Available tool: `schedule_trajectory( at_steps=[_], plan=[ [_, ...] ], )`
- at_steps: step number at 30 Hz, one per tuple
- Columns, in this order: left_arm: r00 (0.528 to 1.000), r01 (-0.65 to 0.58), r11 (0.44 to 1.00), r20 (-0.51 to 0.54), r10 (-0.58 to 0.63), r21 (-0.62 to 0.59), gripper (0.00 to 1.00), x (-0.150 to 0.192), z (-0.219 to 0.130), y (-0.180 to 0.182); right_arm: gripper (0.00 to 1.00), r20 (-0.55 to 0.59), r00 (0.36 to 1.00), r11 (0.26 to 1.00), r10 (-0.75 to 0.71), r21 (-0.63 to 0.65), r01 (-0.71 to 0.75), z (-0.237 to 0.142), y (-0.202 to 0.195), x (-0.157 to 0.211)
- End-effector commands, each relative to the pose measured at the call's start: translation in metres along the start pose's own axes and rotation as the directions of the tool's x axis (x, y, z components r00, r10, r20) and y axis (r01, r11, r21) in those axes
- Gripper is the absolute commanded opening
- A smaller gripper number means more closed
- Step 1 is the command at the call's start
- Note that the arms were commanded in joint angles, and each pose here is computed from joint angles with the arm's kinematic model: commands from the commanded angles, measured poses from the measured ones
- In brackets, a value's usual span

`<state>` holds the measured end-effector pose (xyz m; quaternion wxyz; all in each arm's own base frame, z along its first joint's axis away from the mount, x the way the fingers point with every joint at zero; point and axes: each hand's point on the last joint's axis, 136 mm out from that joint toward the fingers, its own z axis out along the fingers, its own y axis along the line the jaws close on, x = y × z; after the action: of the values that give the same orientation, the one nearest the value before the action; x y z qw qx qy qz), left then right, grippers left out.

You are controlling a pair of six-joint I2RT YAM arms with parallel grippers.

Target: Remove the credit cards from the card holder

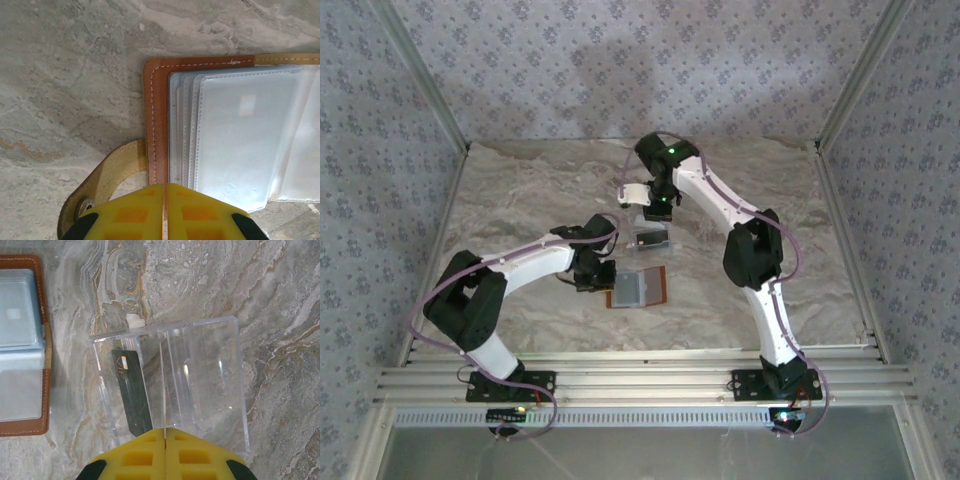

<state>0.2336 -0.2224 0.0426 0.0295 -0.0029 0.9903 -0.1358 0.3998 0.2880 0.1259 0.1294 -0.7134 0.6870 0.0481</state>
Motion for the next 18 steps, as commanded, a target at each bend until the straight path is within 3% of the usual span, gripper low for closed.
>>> schedule_trajectory(
  at_steps=[1,11,18],
  plan=[
    [1.0,0.019,0.999,0.0,-0.019,-0.027,0.11,0.003,-0.006,0.007,0.0,-0.02,0.971,0.971,-0.239,0.012,0.239,0.005,-0.006,-0.001],
    [1.0,0.021,0.999,0.001,-0.021,-0.031,0.11,0.003,-0.005,0.008,0.0,-0.049,0.964,0.965,-0.262,-0.036,0.26,0.03,-0.005,0.009],
    [1.0,0.021,0.999,-0.008,-0.021,-0.028,0.11,0.004,-0.004,0.007,0.0,-0.065,0.98,0.981,-0.19,-0.051,0.187,0.034,-0.005,0.017]
  ],
)
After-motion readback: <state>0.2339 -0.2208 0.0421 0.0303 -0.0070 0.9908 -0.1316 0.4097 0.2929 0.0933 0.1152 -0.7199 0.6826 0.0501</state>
